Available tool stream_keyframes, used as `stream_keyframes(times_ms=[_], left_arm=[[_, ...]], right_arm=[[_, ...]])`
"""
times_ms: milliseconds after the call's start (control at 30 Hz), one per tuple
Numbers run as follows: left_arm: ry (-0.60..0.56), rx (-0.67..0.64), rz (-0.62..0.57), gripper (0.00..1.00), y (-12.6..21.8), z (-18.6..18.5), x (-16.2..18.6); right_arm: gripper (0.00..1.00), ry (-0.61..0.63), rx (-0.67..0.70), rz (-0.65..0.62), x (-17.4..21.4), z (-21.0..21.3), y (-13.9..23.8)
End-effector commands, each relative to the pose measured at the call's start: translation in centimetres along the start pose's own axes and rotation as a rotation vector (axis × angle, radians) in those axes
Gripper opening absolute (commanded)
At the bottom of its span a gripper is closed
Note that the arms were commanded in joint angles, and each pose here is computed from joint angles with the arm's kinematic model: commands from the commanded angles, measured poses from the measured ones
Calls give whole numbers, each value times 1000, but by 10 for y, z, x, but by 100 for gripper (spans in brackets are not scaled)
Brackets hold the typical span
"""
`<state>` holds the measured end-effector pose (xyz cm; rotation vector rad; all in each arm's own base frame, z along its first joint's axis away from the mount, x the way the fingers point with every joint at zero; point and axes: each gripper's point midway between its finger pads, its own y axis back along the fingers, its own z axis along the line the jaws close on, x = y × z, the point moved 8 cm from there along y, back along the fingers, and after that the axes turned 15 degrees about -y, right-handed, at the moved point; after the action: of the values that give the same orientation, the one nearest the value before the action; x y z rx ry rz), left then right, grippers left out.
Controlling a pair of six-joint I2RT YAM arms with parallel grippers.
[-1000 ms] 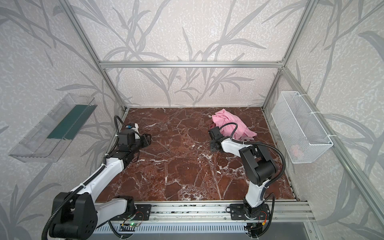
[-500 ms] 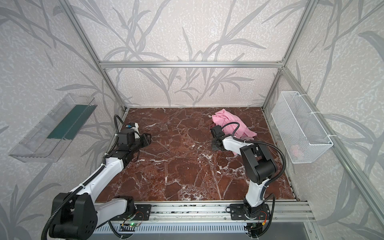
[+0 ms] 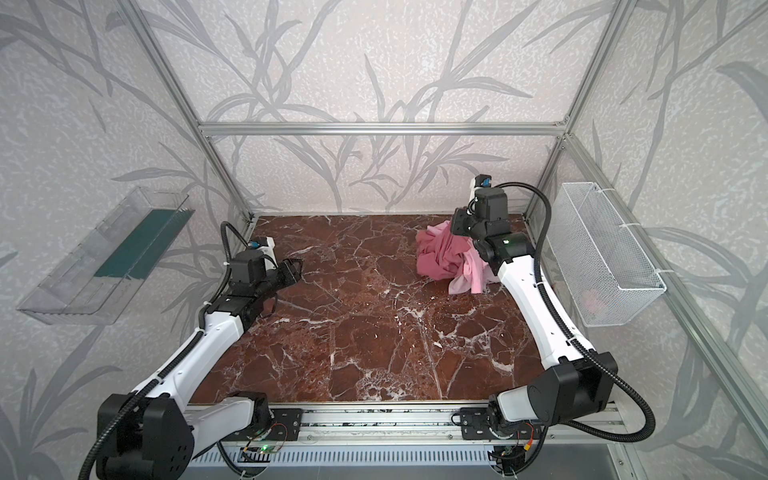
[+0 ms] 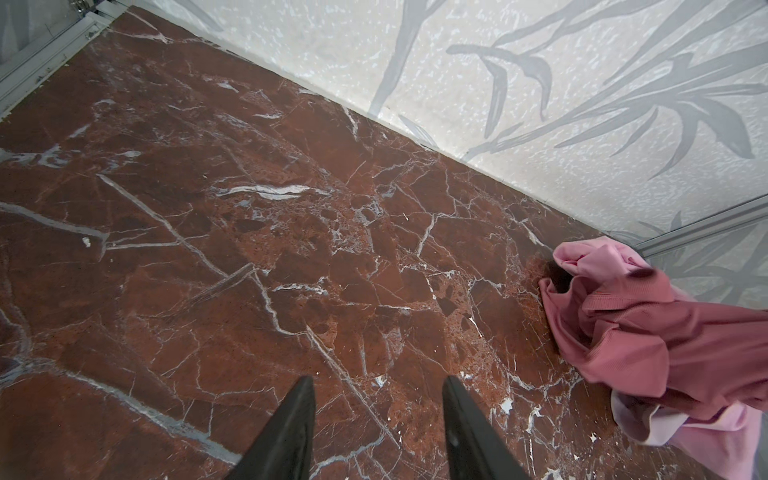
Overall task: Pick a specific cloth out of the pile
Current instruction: 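Grasp the rose-pink cloth with the right gripper and lift it up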
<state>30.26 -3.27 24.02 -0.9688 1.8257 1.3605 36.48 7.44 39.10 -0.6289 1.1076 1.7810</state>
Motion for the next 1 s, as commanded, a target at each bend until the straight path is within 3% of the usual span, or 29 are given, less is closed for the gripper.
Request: stream_keyframes(times_ms=[0, 400, 633, 967], left_arm=[[8, 29, -22, 48, 11, -7, -12], [3, 36, -39, 46, 35, -14, -30], [15, 23, -60, 44, 62, -19, -44], [-10, -22, -111, 45, 109, -24, -60]], right_arm=[[0, 11, -71, 48, -14, 11, 9], [0, 24, -460, 61, -65, 92, 52], [0, 164, -605, 72, -65, 154, 93], [0, 211, -771, 131, -48, 199, 98]])
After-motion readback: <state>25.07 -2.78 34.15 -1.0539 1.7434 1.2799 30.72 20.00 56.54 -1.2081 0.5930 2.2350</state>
